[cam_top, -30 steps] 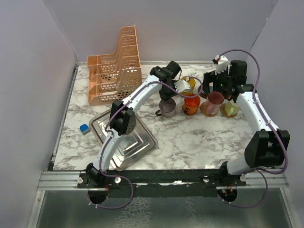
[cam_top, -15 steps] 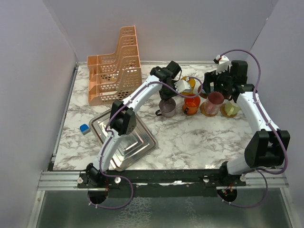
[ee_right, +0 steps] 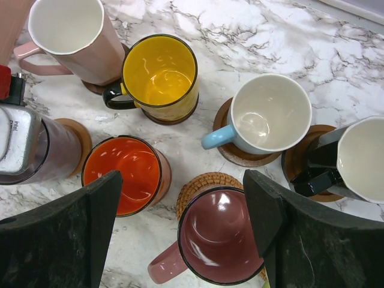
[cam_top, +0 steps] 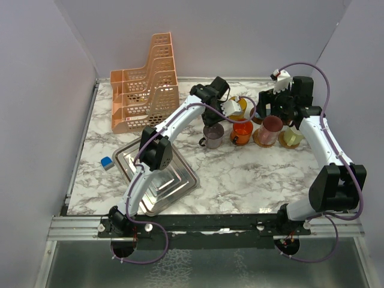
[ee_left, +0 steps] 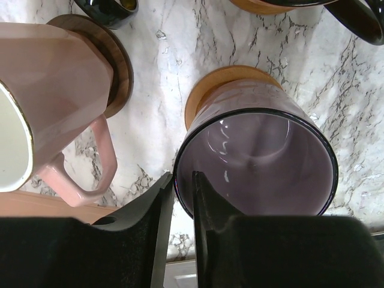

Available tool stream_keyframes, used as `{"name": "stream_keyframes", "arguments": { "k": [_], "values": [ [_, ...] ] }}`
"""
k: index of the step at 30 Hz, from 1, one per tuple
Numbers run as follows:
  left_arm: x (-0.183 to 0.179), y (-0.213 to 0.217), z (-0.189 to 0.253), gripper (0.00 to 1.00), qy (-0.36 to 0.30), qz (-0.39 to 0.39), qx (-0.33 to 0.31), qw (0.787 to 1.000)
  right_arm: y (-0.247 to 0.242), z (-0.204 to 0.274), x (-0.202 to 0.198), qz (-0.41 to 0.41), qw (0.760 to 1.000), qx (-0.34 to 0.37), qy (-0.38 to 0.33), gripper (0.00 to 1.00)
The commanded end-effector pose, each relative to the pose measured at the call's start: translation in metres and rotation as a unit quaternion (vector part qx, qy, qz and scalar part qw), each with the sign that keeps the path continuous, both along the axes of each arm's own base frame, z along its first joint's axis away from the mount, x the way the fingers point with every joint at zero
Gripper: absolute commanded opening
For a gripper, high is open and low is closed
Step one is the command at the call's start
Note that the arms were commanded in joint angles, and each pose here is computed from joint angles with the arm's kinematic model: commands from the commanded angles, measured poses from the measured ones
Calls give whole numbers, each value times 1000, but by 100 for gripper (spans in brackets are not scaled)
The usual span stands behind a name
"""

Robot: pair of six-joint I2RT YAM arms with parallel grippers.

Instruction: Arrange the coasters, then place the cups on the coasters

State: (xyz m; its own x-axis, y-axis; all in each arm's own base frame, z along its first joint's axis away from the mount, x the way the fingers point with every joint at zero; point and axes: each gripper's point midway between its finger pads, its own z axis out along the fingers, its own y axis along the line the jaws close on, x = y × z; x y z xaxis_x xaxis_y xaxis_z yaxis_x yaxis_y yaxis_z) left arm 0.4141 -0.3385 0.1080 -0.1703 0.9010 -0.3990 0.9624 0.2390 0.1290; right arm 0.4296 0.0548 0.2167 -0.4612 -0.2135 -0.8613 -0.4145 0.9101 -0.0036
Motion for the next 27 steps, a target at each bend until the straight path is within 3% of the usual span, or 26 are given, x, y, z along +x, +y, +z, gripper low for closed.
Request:
{"name": "stream_keyframes", "arguments": {
  "k": [1, 8, 18, 27],
  "values": [
    [4, -8, 11, 23, -20, 2, -9, 1000, -5, 4, 5, -9, 1000, -1, -12, 83],
    [9, -9, 26, 26, -39, 4, -21, 999, -9, 7, 5, -19, 1000, -3, -16, 83],
    [0, -9, 94, 32, -82, 2, -78, 994, -25, 23, 9, -59, 997, -20, -39, 84],
    [2, 20, 154, 47, -146, 41, -108, 983, -43, 54, 15, -90, 992, -60, -69, 85]
  ]
}}
